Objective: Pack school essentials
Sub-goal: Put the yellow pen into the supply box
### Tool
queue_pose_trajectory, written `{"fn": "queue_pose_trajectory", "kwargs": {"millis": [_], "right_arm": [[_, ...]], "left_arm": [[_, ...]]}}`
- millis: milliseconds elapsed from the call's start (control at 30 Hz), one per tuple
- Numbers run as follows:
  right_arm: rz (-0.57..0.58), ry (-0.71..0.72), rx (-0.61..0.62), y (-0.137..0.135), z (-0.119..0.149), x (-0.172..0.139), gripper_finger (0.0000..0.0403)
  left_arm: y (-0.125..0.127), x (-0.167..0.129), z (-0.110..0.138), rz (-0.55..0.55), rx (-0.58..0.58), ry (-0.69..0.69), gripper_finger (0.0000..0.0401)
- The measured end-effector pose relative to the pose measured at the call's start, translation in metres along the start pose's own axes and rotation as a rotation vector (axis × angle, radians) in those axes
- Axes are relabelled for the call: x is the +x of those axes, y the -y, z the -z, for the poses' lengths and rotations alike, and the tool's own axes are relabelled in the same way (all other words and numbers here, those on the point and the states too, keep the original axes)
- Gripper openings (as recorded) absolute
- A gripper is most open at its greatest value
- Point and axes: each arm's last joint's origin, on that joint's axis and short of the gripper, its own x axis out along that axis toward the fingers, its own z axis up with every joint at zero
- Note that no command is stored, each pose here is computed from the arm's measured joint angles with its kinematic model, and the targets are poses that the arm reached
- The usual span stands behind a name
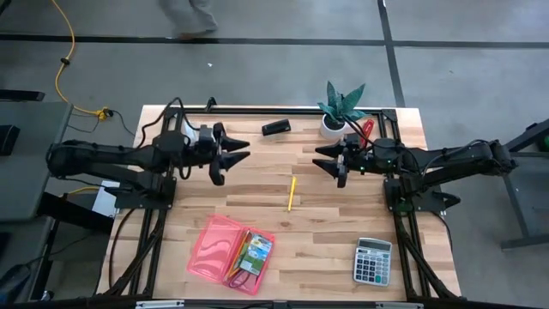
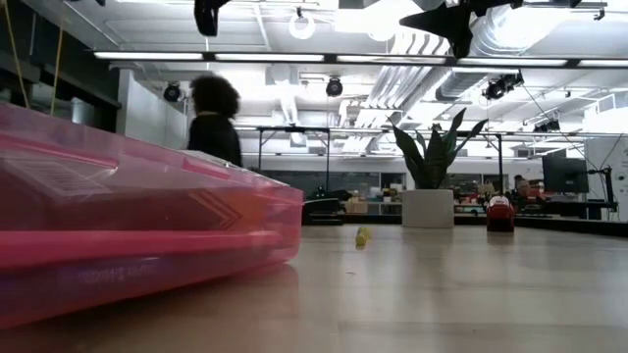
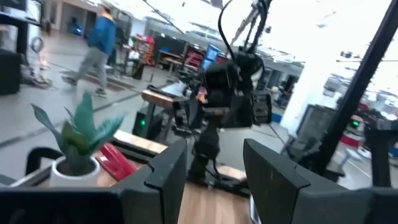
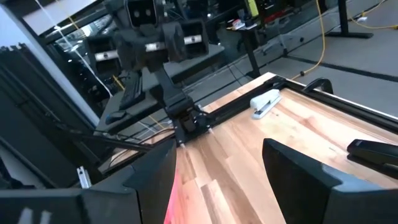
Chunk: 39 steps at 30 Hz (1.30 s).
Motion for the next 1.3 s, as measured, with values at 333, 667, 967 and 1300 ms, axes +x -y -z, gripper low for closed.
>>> {"fn": "queue_pose_trajectory", "kwargs": {"millis": [333,667,967,1300], "right_arm": [[0.019,0.016,0.000,0.000,-0.001,0.000,0.0232],[0.018,0.018,0.029,0.000,-0.001,0.000,0.0232],[0.204,-0.199,0.285,0.000,0.002,0.020,0.0232],[0.639,-0.615,0.361,-0.003,0.034,0.106,0.0232]], "left_arm": [[-0.001,-0.002,0.006,0.058,0.028,-0.027,0.0147],[-0.001,-0.002,0.006,0.054,0.091,-0.024,0.0147],[-0.001,-0.002,0.006,0.051,0.091,-0.023,0.0147],[-0.002,-0.001,0.006,0.011,0.091,-0.014,0.0147]]}}
